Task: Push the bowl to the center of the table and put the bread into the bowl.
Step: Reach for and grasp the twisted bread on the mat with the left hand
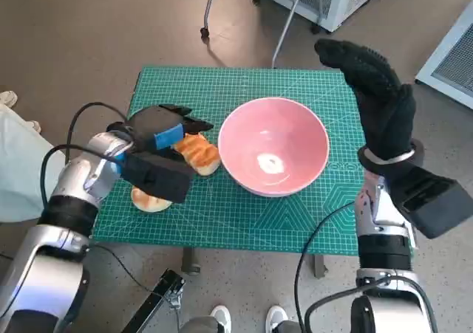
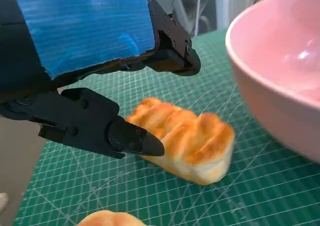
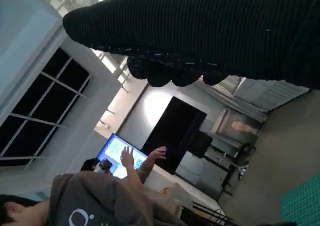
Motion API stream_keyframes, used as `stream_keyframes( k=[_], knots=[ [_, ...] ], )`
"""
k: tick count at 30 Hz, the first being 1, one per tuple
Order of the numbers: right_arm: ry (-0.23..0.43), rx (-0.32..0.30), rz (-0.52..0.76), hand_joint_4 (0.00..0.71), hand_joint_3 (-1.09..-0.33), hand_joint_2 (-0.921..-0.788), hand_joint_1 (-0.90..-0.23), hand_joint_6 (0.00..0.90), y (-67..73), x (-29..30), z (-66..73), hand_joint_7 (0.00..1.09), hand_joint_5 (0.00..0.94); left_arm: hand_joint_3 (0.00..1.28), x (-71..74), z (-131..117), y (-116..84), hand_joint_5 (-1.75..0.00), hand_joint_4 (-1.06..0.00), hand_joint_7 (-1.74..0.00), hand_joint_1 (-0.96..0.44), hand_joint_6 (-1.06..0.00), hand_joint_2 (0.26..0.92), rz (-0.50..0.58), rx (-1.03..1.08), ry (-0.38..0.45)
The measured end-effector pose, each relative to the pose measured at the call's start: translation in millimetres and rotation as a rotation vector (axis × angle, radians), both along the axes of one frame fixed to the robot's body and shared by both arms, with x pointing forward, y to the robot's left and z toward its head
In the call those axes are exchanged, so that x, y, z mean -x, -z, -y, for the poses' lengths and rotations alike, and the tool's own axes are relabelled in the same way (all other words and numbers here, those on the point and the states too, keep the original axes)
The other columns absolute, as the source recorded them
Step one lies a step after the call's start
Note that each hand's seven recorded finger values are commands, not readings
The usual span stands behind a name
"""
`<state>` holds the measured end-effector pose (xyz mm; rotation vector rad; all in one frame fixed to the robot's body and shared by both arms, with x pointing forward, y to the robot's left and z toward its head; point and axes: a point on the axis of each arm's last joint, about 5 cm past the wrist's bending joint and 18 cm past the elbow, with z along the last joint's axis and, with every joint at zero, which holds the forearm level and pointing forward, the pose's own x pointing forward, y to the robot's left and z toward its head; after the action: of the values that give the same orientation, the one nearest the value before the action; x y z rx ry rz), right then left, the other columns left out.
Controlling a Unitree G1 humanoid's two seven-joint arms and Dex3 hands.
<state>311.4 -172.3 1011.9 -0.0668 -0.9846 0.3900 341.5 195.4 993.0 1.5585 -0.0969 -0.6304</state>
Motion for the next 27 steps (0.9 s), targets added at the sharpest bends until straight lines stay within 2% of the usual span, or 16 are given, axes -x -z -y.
stream_keyframes(
  k=[15,21,24,25,26,27],
  knots=[
    [-0.010,0.005,-0.006,0.290,-0.756,-0.921,-0.704,-0.001,1.6,1.6,-1.8,0.92,0.000,0.00,-5.7,22.6,21.5,-0.02,-0.43,-0.06,-0.12,-0.59,0.850,-0.066,-0.073,-0.029],
    [-0.013,0.009,-0.008,0.287,-0.758,-0.921,-0.704,-0.001,2.2,1.9,-2.4,0.90,0.000,0.02,-8.8,28.6,21.4,-0.04,-0.49,-0.10,-0.10,-0.66,0.882,-0.066,-0.115,-0.027],
    [-0.012,0.009,-0.009,0.286,-0.759,-0.921,-0.704,-0.001,2.6,2.2,-1.9,0.90,0.000,0.02,-10.1,28.7,20.6,-0.06,-0.58,-0.15,-0.08,-0.72,0.904,-0.070,-0.141,-0.030],
    [-0.011,0.009,-0.010,0.286,-0.759,-0.921,-0.704,-0.001,2.8,2.5,-1.7,0.90,0.000,0.03,-10.4,28.8,20.4,-0.05,-0.63,-0.21,-0.07,-0.73,0.910,-0.072,-0.146,-0.031],
    [-0.011,0.009,-0.011,0.286,-0.759,-0.921,-0.704,-0.001,3.1,2.8,-1.4,0.90,0.000,0.09,-10.7,28.9,20.3,-0.08,-0.71,-0.63,-0.17,-0.67,0.914,-0.073,-0.149,-0.033],
    [-0.010,0.009,-0.012,0.286,-0.759,-0.921,-0.704,-0.001,3.5,3.1,-1.1,0.90,0.000,0.11,-11.0,29.1,20.1,-0.09,-0.73,-0.78,-0.21,-0.64,0.915,-0.074,-0.153,-0.033]
  ],
)
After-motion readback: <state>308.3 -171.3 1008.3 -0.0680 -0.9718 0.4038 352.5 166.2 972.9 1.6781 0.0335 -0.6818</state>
